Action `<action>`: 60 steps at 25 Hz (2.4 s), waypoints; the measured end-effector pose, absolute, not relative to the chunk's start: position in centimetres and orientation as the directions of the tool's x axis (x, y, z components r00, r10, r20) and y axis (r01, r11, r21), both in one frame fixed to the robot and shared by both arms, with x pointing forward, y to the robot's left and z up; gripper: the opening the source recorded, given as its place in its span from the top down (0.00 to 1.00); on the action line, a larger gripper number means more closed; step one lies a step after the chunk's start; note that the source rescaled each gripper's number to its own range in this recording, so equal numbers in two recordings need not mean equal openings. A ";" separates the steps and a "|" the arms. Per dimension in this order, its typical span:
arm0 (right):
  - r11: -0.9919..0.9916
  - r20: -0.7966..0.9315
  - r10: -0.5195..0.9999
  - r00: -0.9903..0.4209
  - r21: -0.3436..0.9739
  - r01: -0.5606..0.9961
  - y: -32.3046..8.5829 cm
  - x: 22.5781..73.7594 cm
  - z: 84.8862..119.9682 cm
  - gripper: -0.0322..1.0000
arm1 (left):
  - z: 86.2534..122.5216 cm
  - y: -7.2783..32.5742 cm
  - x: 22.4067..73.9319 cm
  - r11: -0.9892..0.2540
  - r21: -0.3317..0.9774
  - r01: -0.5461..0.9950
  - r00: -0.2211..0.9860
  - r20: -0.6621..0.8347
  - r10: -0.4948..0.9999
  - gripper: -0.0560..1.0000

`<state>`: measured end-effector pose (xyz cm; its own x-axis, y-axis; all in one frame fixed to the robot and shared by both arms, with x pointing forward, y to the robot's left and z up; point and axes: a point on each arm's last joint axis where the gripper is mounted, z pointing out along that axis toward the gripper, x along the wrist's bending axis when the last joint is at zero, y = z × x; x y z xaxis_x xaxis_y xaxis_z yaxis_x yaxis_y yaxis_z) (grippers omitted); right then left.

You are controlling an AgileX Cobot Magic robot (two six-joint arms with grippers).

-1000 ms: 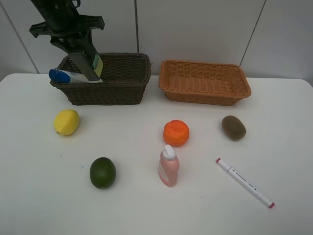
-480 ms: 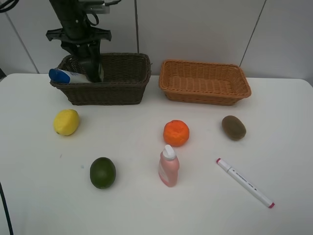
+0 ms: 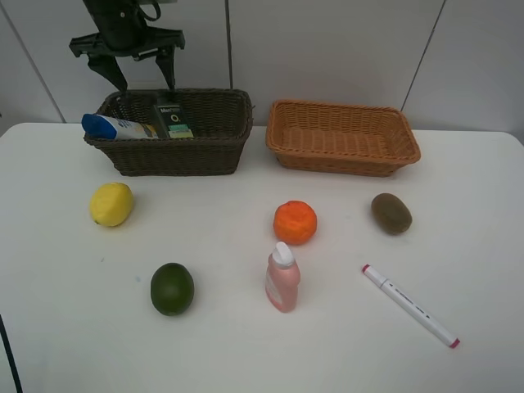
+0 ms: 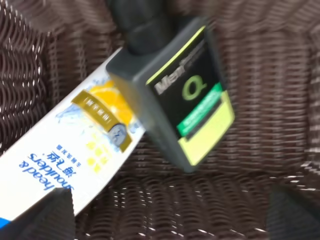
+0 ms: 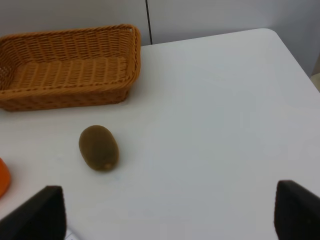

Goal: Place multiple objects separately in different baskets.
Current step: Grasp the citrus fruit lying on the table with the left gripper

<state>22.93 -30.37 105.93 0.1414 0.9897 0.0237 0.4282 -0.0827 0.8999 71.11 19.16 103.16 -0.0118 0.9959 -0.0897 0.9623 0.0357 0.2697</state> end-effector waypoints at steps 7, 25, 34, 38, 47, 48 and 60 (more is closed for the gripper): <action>-0.083 0.024 0.990 0.141 0.900 0.428 -30.4 22.9 105.9 0.02 | 107.0 18.9 68.5 0.047 0.291 0.956 0.006 -0.179 0.984 0.00; -0.083 0.024 0.990 0.141 0.900 0.428 -30.4 22.9 105.9 0.02 | 102.9 24.9 49.0 0.006 0.001 1.000 -0.006 0.053 0.999 0.00; -0.083 0.024 0.990 0.141 0.900 0.428 -30.4 22.9 105.9 0.02 | 96.4 24.2 52.7 -0.014 0.092 0.996 0.009 0.056 0.998 0.00; -0.083 0.024 0.990 0.141 0.900 0.428 -30.4 22.9 105.9 0.02 | 94.4 24.1 54.0 -0.046 0.124 0.991 0.036 0.075 0.997 0.00; -0.083 0.024 0.990 0.141 0.900 0.428 -30.4 22.9 105.9 0.02 | 92.9 23.5 56.5 -0.064 0.219 0.974 0.053 0.056 0.997 0.00; -0.083 0.024 0.990 0.141 0.900 0.428 -30.4 22.9 105.9 0.02 | 92.7 23.5 56.6 -0.071 0.216 0.974 0.059 0.062 0.996 0.00; -0.083 0.024 0.990 0.141 0.900 0.428 -30.4 22.9 105.9 0.02 | 88.3 23.3 57.6 -0.095 0.176 0.980 0.084 0.071 0.994 0.00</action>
<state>22.93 -30.37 105.93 0.1414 0.9897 0.0237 0.4282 -0.0827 0.8999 57.61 23.31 88.29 0.0838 0.9939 0.0712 0.9798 -0.0952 0.1758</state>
